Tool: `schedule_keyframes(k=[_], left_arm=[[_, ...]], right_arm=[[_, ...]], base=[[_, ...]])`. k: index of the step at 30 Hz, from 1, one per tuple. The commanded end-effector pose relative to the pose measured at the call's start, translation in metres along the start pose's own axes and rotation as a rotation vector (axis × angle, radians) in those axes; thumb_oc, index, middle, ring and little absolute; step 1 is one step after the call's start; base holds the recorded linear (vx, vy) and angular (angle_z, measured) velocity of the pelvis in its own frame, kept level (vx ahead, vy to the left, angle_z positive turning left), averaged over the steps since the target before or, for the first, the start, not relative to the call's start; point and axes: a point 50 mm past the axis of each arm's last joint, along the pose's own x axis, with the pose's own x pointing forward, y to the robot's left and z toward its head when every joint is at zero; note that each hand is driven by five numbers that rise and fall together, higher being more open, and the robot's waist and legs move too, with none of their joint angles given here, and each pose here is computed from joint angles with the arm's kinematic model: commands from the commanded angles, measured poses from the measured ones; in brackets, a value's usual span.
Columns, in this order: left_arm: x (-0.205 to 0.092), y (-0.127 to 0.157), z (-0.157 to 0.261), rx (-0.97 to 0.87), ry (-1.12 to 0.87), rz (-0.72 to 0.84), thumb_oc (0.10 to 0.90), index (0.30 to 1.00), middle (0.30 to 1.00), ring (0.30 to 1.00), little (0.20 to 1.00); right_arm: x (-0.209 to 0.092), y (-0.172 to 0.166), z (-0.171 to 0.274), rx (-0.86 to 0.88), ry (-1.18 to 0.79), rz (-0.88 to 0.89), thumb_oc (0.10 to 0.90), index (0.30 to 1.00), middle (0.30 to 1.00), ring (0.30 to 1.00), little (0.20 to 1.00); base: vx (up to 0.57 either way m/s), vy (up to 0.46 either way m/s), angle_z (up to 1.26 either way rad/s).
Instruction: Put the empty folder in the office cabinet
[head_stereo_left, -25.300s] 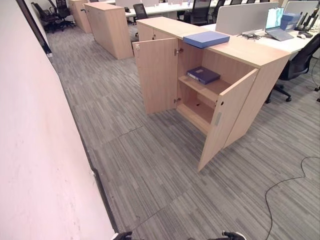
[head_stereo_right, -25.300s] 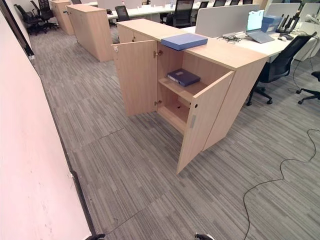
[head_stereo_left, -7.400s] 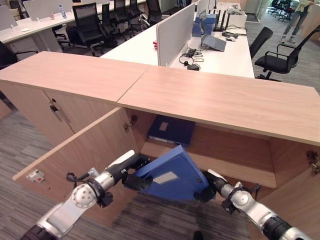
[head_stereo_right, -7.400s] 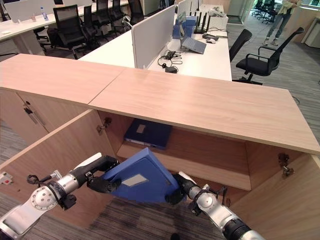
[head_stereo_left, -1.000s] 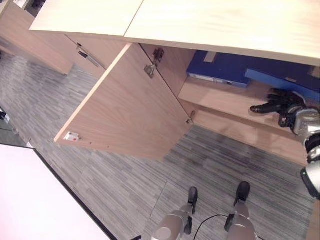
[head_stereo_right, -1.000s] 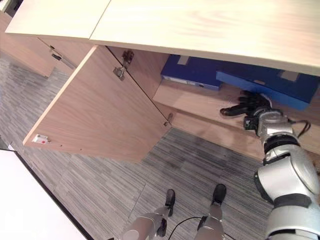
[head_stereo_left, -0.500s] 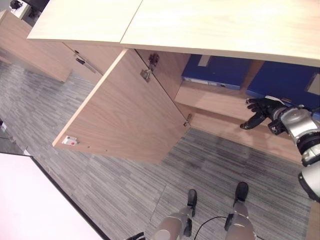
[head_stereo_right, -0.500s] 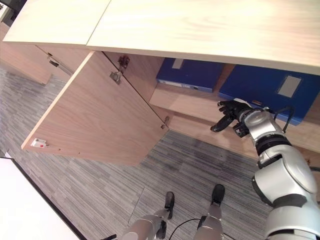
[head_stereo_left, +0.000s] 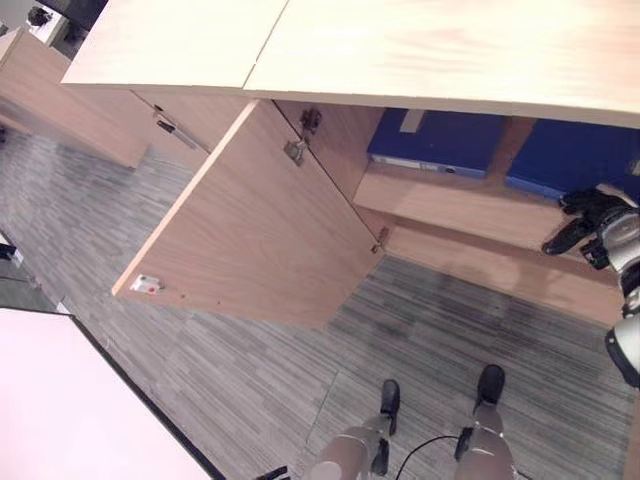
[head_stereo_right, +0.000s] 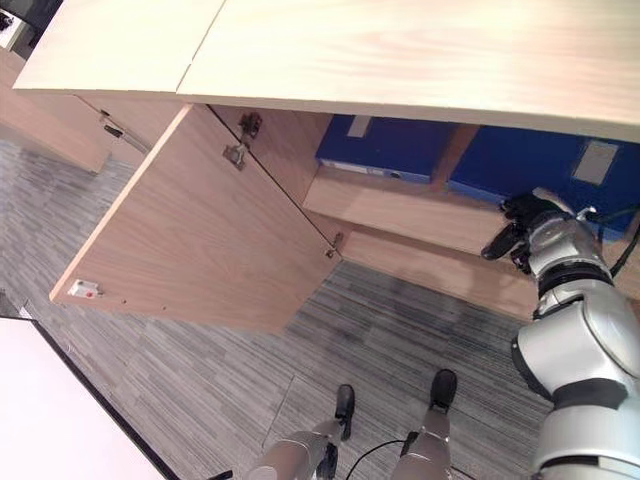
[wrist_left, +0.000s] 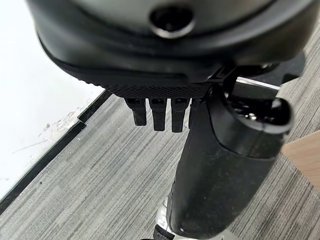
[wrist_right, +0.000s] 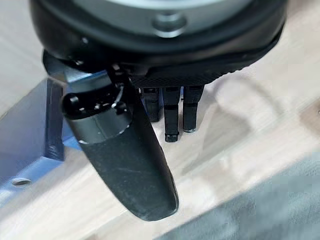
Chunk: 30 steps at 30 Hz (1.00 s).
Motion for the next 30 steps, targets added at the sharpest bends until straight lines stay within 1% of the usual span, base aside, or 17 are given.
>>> schedule_keyframes(k=[1, 5, 6, 11, 14, 16, 17, 20, 23, 27, 30], left_arm=[[-0.004, 0.022, -0.006, 0.078, 0.052, 0.111, 0.8, 0.9, 0.9, 0.9, 0.9], [-0.002, 0.017, -0.003, 0.072, 0.035, 0.106, 0.8, 0.9, 0.9, 0.9, 0.9], [-0.002, 0.015, -0.004, 0.071, 0.034, 0.102, 0.8, 0.9, 0.9, 0.9, 0.9], [-0.002, 0.011, -0.006, 0.07, 0.037, 0.091, 0.8, 0.9, 0.9, 0.9, 0.9], [-0.001, 0.006, -0.009, 0.077, 0.037, 0.082, 0.8, 0.9, 0.9, 0.9, 0.9], [0.0, 0.003, -0.004, 0.089, 0.017, 0.078, 0.8, 0.9, 0.9, 0.9, 0.9], [0.001, 0.002, -0.002, 0.092, 0.009, 0.078, 0.8, 0.9, 0.9, 0.9, 0.9], [0.0, 0.002, -0.002, 0.085, 0.002, 0.081, 0.8, 0.9, 0.9, 0.9, 0.9], [0.0, 0.0, -0.007, 0.081, 0.01, 0.075, 0.8, 0.9, 0.9, 0.9, 0.9], [0.0, 0.002, -0.006, 0.074, 0.007, 0.087, 0.8, 0.9, 0.9, 0.9, 0.9], [0.002, 0.003, 0.001, 0.071, -0.008, 0.101, 0.8, 0.9, 0.9, 0.9, 0.9]], right_arm=[[-0.013, -0.067, -0.039, -0.115, 0.162, -0.276, 0.8, 0.9, 0.9, 0.9, 0.9], [-0.015, -0.072, -0.043, -0.13, 0.18, -0.301, 0.8, 0.9, 0.9, 0.9, 0.9], [-0.016, -0.073, -0.046, -0.163, 0.196, -0.302, 0.8, 0.9, 0.9, 0.9, 0.9], [-0.015, -0.068, -0.049, -0.183, 0.204, -0.294, 0.8, 0.9, 0.9, 0.9, 0.9], [-0.013, -0.064, -0.041, -0.257, 0.178, -0.316, 0.8, 0.9, 0.9, 0.9, 0.9], [-0.013, -0.063, -0.039, -0.358, 0.17, -0.344, 0.8, 0.9, 0.9, 0.9, 0.9], [-0.013, -0.064, -0.041, -0.333, 0.172, -0.352, 0.8, 0.9, 0.9, 0.9, 0.9], [-0.016, -0.073, -0.048, -0.135, 0.164, -0.372, 0.8, 0.9, 0.9, 0.9, 0.9], [-0.017, -0.077, -0.042, -0.038, 0.113, -0.405, 0.8, 0.9, 0.9, 0.9, 0.9], [-0.016, -0.077, -0.03, 0.022, 0.045, -0.432, 0.8, 0.9, 0.9, 0.9, 0.9], [-0.011, -0.061, -0.018, 0.047, -0.009, -0.405, 0.8, 0.9, 0.9, 0.9, 0.9]], base=[[0.0, 0.0, 0.0], [0.0, 0.0, 0.0], [0.0, 0.0, 0.0], [0.0, 0.0, 0.0], [0.0, 0.0, 0.0], [0.0, 0.0, 0.0], [0.0, 0.0, 0.0], [0.0, 0.0, 0.02], [0.0, 0.002, 0.01], [0.0, 0.0, 0.0], [-0.05, 0.035, 0.0]])
